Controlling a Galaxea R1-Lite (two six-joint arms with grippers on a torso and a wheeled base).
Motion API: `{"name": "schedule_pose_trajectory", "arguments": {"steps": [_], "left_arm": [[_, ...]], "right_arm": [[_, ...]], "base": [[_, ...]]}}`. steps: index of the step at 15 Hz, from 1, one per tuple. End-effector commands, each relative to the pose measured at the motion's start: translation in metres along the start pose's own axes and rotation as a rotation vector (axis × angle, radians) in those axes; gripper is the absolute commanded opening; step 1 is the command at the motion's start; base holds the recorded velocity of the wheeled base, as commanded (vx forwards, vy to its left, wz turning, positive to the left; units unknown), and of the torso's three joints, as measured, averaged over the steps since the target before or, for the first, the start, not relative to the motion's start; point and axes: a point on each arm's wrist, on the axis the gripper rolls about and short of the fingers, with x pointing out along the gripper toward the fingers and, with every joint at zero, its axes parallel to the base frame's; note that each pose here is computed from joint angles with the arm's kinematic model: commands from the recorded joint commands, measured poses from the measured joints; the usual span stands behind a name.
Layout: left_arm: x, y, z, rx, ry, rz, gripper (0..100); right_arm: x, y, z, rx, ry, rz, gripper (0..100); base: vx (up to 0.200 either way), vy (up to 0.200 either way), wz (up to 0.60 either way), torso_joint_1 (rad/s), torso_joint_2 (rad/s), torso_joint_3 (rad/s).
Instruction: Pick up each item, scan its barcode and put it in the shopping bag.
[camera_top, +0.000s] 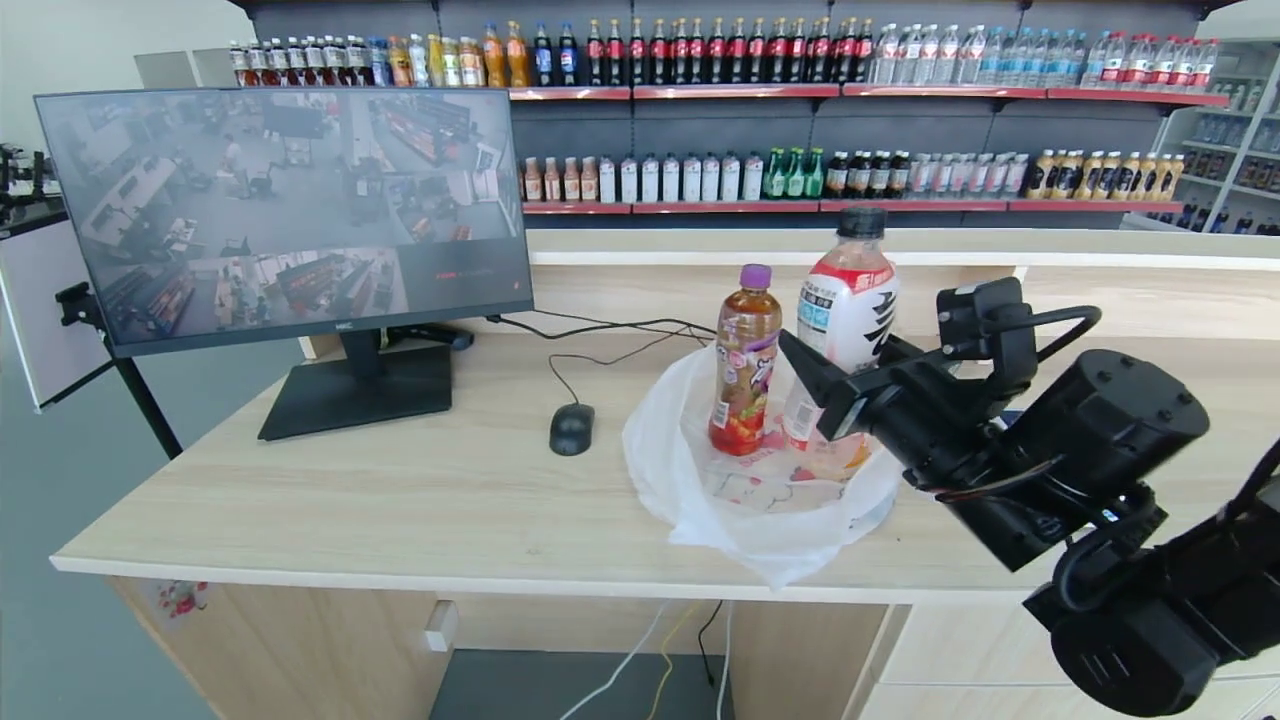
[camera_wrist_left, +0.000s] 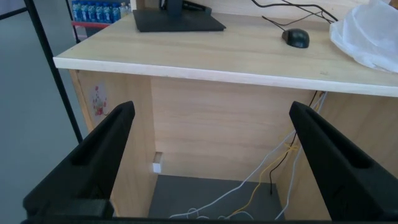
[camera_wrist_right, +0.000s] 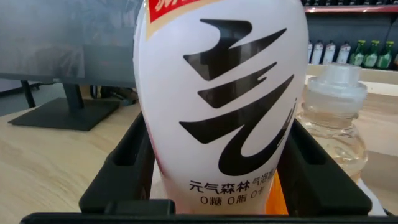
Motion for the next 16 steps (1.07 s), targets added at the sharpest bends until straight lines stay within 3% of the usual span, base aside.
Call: {"name": "schedule_pose_trajectory", "arguments": {"steps": [1, 16], "left_arm": [[0.0, 0.0, 0.0, 0.0, -0.001, 0.0, 100], [0.0, 0.0, 0.0, 0.0, -0.001, 0.0, 100]], "right_arm": [[0.012, 0.008, -0.027, 0.002, 0.055, 0.019, 0], [0.034, 0.009, -0.072, 0.013, 0.121, 0.012, 0]], "base": [[0.0, 0.0, 0.0, 0.0, 0.0, 0.0], [0.0, 0.0, 0.0, 0.0, 0.0, 0.0]]}}
